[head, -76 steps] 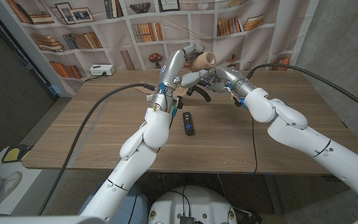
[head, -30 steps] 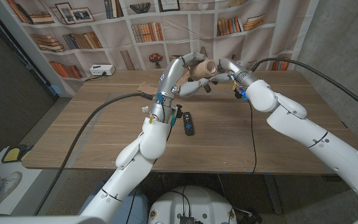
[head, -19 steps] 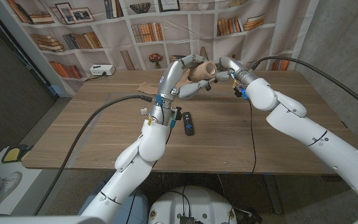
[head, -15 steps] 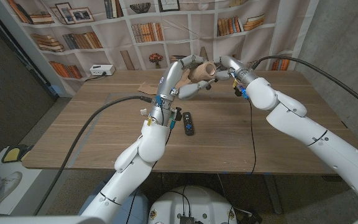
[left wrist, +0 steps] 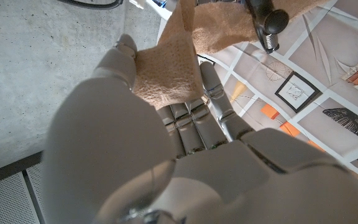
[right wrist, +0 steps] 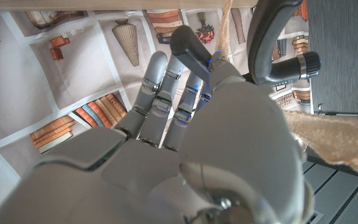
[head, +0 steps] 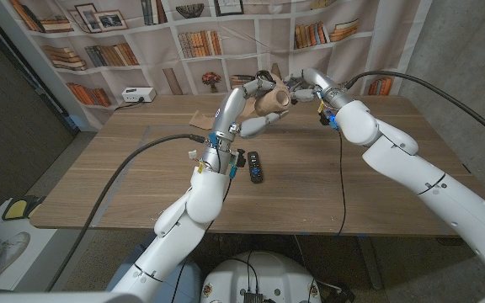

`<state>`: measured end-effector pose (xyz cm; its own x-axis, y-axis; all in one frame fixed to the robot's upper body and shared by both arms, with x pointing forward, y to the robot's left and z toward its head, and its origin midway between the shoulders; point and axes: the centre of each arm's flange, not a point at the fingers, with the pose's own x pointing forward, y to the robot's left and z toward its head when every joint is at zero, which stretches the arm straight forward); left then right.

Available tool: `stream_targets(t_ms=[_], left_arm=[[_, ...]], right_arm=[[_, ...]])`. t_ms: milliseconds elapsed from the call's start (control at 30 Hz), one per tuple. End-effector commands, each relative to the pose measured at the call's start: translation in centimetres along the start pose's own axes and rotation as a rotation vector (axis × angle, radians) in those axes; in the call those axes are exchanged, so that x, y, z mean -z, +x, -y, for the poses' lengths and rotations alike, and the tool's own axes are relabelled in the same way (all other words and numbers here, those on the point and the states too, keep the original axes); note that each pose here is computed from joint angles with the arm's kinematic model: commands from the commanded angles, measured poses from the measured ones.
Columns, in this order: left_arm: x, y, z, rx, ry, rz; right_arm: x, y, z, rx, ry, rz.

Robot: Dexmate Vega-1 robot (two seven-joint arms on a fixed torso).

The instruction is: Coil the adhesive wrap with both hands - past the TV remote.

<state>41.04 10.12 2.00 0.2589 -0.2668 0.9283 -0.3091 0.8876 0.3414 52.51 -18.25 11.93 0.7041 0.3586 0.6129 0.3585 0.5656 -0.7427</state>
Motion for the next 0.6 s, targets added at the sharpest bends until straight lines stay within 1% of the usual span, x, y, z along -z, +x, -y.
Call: stream_targets(t_ms=[33,200,400,600], left_arm=[[0.8,-0.7,0.2,0.01,-0.019,-0.043],[1.1,-1.1,0.4,0.014,-0.024,-0.064],[1.6,-1.7,0.6,0.022,-0.037,-0.102],[1.8,-1.9,0.5,0.028,-0.034,-0.115]], right_arm=[[0.0,-0.1,1.0,0.022,0.055,0.013],[0.1,-0.4,1.2,0.022,0.072,0.02],[0.1,-0.8,1.4,0.027,0.088,0.026],[-0.1,-1.2,1.6,0.032,0.101,0.036]])
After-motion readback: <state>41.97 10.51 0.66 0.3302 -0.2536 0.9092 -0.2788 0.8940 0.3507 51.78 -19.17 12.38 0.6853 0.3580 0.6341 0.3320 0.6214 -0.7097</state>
